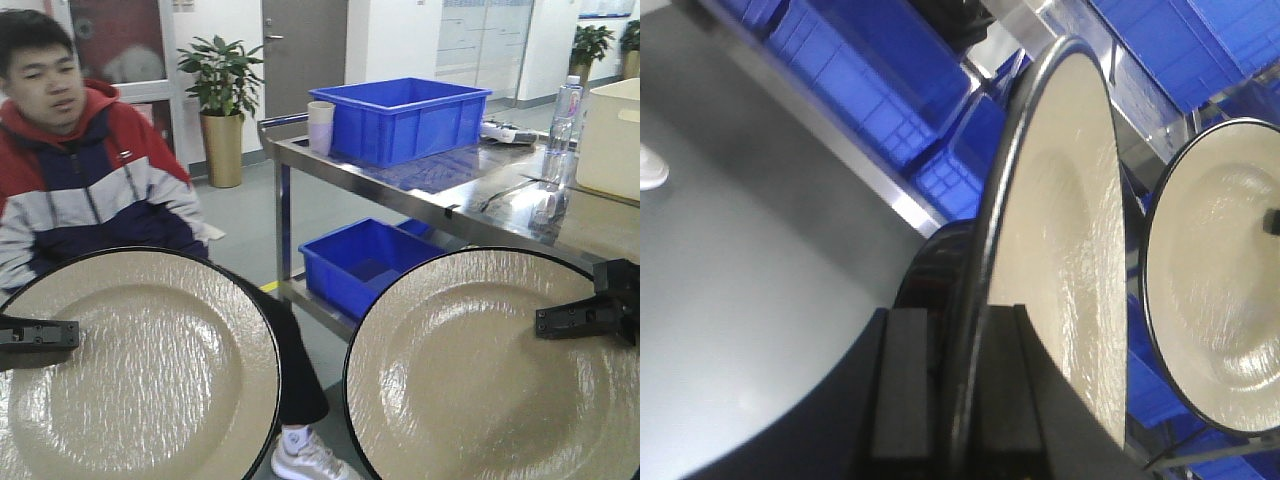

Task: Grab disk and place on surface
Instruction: 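Hold both plates while the base drives to the steel table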

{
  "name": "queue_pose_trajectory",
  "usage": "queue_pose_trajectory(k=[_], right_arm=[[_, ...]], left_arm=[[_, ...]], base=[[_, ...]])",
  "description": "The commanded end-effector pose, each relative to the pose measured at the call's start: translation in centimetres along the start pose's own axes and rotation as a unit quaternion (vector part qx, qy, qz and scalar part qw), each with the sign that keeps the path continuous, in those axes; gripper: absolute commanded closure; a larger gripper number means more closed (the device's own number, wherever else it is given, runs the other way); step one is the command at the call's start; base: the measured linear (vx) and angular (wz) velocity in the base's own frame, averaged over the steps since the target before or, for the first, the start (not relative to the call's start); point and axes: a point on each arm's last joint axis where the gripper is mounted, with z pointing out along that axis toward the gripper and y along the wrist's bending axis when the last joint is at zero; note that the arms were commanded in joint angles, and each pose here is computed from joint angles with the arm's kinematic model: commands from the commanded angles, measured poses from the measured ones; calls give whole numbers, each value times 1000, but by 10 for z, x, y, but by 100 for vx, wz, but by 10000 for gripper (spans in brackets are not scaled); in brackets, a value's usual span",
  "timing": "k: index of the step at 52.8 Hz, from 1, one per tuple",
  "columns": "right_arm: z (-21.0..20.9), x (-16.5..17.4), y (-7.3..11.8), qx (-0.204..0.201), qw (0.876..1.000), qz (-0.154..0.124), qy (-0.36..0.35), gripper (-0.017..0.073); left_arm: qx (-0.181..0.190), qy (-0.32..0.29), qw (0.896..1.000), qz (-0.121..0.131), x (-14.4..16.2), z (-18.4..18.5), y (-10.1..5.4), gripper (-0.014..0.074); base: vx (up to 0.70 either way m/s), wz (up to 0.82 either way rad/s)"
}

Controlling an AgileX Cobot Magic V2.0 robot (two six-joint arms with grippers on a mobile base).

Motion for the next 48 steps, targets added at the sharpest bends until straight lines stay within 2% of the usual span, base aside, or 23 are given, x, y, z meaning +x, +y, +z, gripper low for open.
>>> queue_pose_trajectory(k=[1,25,48], right_arm=[[-14,-11,21,-39,998,0,-59,568],[-14,-11,21,-39,998,0,-59,568],[-14,-11,21,-39,998,0,-59,568]], left_arm=[[56,-53,997,-8,-11,-10,-25,601],[56,-54,997,-9,-11,-10,-25,601],[56,-54,997,-9,-11,-10,-25,601]], base=[[53,-22],[50,-29],[47,-44]])
